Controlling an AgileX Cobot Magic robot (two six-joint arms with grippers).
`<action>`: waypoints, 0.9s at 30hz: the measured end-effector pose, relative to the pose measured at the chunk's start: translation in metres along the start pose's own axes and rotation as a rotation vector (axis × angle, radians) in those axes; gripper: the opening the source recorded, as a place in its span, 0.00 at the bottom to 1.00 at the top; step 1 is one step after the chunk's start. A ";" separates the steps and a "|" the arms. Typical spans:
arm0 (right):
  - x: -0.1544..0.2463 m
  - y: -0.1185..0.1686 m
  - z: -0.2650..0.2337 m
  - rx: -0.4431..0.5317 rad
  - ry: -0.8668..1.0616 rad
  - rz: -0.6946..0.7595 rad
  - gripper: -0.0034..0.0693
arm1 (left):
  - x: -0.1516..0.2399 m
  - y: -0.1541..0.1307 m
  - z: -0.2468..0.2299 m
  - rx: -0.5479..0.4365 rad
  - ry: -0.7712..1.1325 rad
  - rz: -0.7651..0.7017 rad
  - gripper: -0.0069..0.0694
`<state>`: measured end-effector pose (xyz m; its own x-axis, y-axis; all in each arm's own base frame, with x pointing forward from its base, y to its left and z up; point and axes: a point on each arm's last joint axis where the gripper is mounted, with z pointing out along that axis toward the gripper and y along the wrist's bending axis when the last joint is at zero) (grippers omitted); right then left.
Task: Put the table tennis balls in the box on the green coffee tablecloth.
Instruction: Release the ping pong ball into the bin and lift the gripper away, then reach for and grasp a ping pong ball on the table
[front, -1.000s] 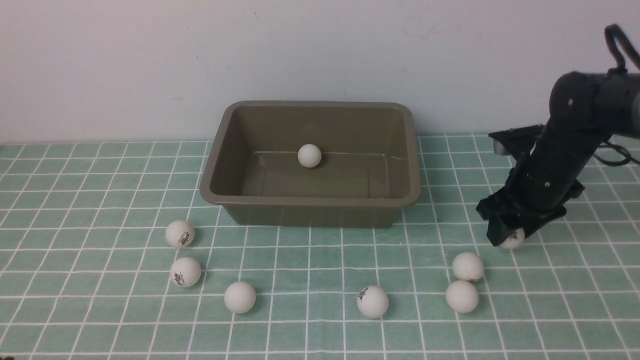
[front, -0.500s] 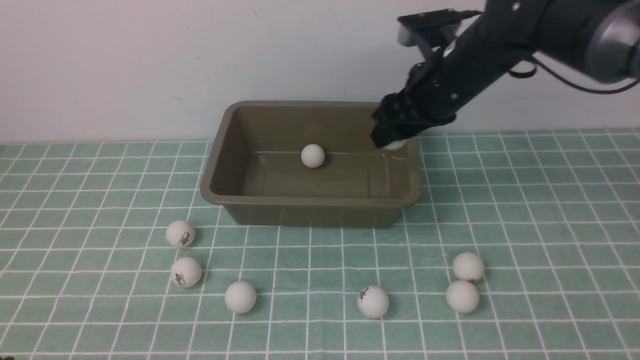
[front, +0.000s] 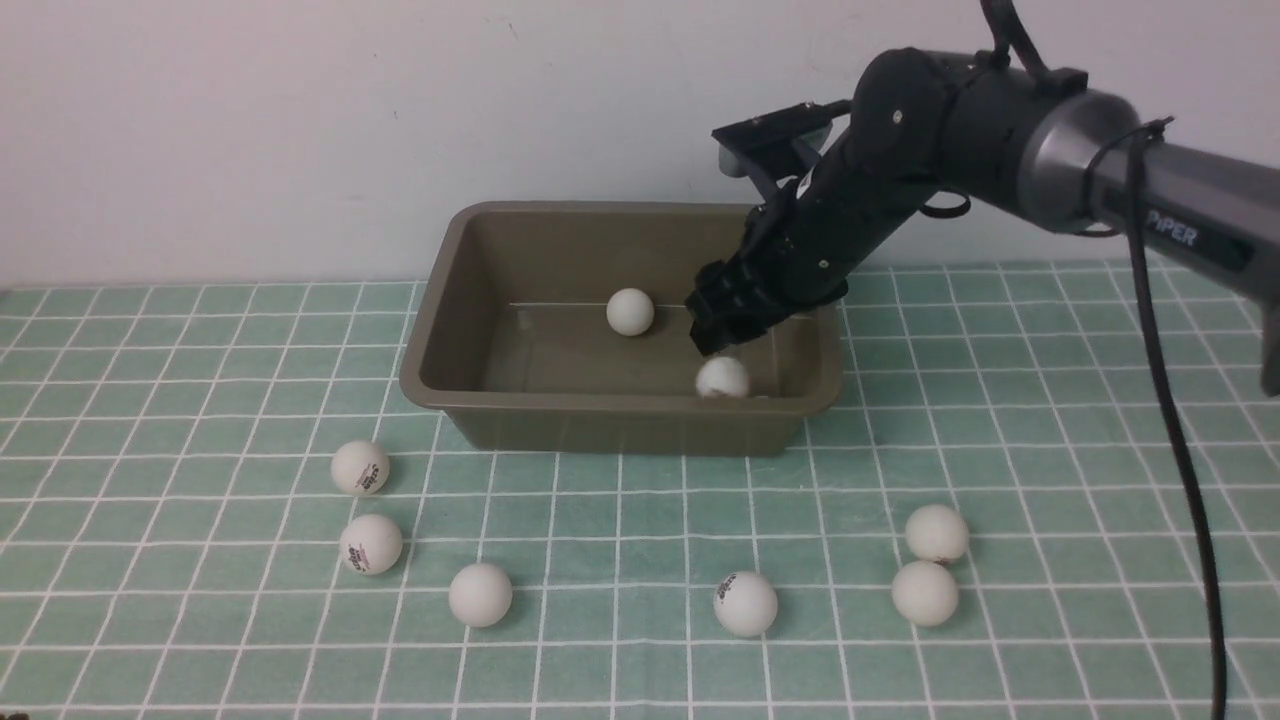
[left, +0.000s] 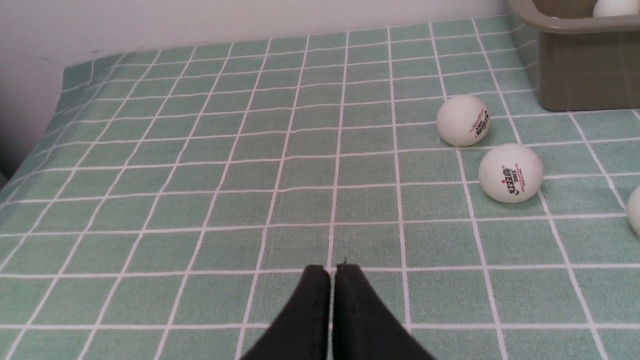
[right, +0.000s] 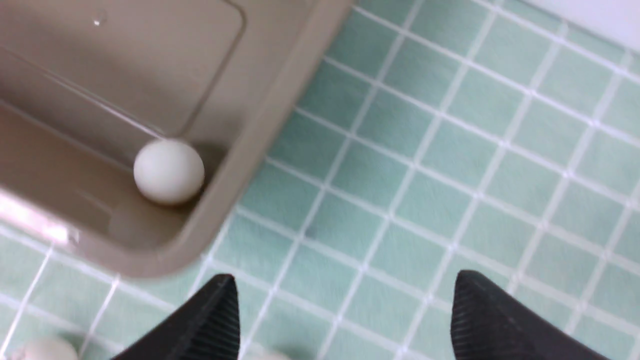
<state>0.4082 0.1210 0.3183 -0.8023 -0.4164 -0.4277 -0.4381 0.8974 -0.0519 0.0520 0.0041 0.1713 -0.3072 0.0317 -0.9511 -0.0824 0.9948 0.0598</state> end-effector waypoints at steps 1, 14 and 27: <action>0.003 -0.002 -0.001 -0.003 0.003 0.009 0.75 | 0.000 0.000 0.000 0.000 0.000 0.000 0.08; 0.082 -0.003 -0.007 -0.025 0.083 0.082 0.67 | 0.000 0.000 0.000 0.000 0.000 0.000 0.08; 0.112 0.009 0.041 -0.098 0.069 0.231 0.67 | 0.000 0.000 0.000 0.000 0.000 0.000 0.08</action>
<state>0.3312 0.0884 0.2334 -0.9100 -0.2139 -0.3552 -0.2743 0.9529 0.1291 0.0520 0.0041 0.1713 -0.3072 0.0317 -0.9511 -0.0824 0.9948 0.0598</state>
